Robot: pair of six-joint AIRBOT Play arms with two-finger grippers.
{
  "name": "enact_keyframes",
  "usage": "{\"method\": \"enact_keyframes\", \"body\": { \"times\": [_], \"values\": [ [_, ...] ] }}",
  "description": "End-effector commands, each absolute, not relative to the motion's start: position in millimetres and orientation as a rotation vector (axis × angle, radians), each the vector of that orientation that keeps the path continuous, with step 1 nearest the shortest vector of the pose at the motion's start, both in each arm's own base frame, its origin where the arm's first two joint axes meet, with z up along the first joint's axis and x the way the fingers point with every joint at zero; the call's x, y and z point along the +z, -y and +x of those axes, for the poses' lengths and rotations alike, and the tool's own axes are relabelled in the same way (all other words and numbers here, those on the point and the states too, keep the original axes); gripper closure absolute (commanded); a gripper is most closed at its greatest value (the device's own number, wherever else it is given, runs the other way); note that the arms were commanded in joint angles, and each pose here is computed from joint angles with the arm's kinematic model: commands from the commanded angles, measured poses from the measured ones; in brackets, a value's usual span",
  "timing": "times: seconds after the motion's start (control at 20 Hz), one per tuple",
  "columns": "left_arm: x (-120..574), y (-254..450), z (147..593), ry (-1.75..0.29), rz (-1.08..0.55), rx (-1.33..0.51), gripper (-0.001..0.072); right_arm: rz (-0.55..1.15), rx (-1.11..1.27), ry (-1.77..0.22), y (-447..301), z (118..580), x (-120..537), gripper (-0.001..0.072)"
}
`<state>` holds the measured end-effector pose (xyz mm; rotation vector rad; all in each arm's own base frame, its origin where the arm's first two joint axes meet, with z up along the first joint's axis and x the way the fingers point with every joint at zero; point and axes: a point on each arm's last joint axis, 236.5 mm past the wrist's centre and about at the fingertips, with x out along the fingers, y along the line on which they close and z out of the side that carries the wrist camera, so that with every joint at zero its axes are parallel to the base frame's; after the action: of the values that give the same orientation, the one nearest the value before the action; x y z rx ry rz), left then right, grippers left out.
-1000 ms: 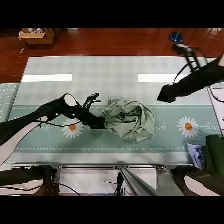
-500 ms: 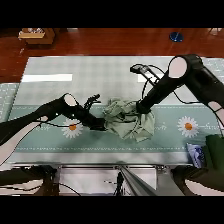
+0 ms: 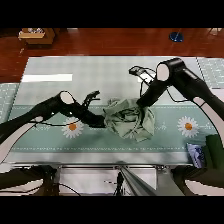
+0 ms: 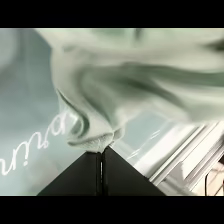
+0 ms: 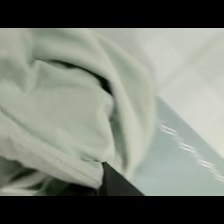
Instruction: Fold the shirts.
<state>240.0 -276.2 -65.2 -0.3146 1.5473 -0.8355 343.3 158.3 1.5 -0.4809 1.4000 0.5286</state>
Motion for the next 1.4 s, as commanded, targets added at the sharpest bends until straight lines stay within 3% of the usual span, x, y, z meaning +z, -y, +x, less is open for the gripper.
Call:
{"method": "enact_keyframes", "body": {
  "times": [0.0,0.25,0.45,0.65,0.75,0.95,1.15,1.35],
  "values": [
    [5.9,266.4,273.7,-1.325,-0.321,-0.866,0.0693,-0.557,0.314,-1.21,-113.3,366.2,77.3,0.0685],
    [213.1,197.3,319.0,-0.705,-0.298,-0.782,0.0694,-0.441,0.039,-0.708,-47.6,347.3,273.3,0.0685],
    [366.8,138.2,279.8,-0.257,-0.203,-0.637,0.0694,-0.247,-0.128,-0.427,5.4,293.7,374.7,0.0685],
    [452.2,107.4,221.6,0.005,-0.086,-0.485,0.0694,-0.151,-0.146,-0.357,23.7,255.5,399.3,0.0685],
    [462.5,95.0,203.1,0.036,-0.014,-0.395,0.0695,-0.146,-0.181,-0.396,35.4,242.8,392.1,0.0686],
    [415.0,64.1,192.0,-0.178,0.036,-0.234,0.0695,-0.158,-0.339,-0.561,72.5,214.3,362.9,0.0685],
    [369.6,64.4,177.8,-0.384,0.006,-0.237,0.0694,-0.154,-0.383,-0.75,80.7,184.8,329.4,0.0685],
    [334.2,69.3,161.2,-0.551,-0.008,-0.266,0.0694,-0.151,-0.261,-0.787,54.7,189.4,316.7,0.0685]
  ]
}}
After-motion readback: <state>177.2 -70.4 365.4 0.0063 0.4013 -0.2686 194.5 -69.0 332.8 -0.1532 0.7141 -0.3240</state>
